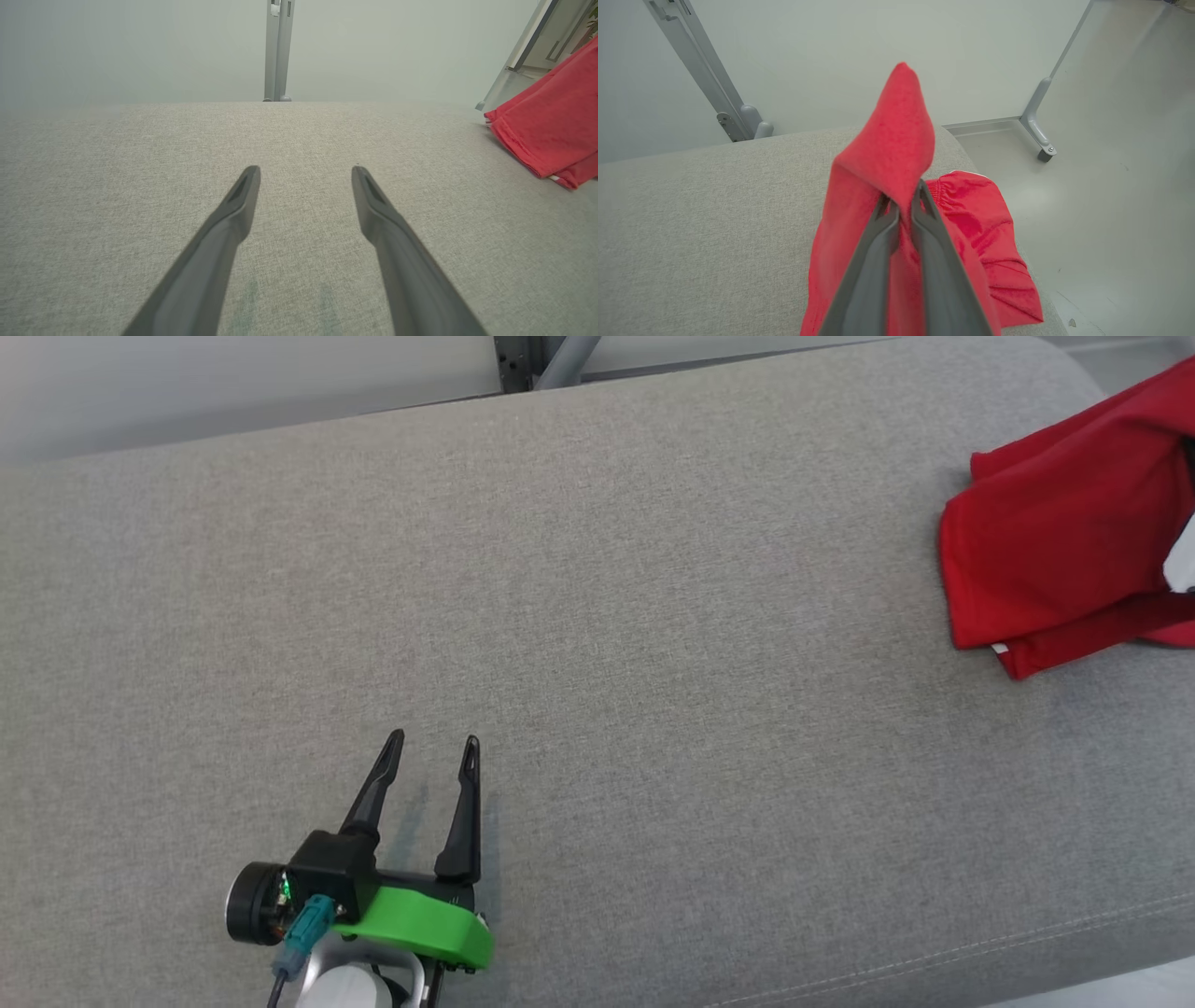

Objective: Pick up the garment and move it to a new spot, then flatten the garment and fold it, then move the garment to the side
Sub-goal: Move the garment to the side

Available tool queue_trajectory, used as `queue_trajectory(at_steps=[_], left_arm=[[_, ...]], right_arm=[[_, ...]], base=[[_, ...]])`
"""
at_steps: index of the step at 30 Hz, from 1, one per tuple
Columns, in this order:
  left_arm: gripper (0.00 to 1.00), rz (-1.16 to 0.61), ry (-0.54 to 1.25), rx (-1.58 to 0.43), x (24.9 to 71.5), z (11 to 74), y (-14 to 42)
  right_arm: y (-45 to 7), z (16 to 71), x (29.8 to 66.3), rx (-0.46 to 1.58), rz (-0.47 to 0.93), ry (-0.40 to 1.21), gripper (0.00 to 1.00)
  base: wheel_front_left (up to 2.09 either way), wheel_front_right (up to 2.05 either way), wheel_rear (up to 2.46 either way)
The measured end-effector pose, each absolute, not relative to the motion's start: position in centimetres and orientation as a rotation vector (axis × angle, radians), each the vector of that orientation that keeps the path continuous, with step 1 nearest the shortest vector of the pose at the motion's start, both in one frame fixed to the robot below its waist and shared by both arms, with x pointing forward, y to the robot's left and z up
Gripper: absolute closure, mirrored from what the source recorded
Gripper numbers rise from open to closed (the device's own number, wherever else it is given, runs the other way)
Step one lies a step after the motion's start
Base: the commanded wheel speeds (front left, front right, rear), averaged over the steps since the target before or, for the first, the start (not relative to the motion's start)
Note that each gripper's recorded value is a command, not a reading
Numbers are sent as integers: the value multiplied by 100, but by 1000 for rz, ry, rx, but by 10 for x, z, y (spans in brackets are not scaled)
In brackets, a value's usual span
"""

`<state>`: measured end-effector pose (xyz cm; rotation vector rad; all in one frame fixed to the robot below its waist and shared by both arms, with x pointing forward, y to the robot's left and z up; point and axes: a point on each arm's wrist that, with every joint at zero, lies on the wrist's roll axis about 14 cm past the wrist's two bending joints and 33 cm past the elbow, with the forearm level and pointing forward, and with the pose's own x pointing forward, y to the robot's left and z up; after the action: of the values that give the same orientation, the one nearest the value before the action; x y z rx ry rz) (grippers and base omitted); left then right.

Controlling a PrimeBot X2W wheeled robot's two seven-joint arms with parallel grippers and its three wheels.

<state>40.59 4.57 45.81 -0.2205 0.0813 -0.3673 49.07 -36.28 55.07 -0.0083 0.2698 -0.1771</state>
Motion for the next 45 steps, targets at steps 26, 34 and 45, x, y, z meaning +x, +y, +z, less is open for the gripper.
queue_trajectory(at_steps=[26, 34, 45], left_arm=[[0, -283, 201, -131, 423, 400, 91], [0, -300, 184, -132, 426, 406, 84], [0, -312, 117, -151, 427, 433, 77]], right_arm=[[-446, 485, 530, -322, -373, 332, 0], [-423, 480, 534, -295, -341, 288, 0], [-374, 508, 539, -274, -231, 155, 0]], base=[[0, 0, 0], [0, 0, 0], [0, 0, 0]])
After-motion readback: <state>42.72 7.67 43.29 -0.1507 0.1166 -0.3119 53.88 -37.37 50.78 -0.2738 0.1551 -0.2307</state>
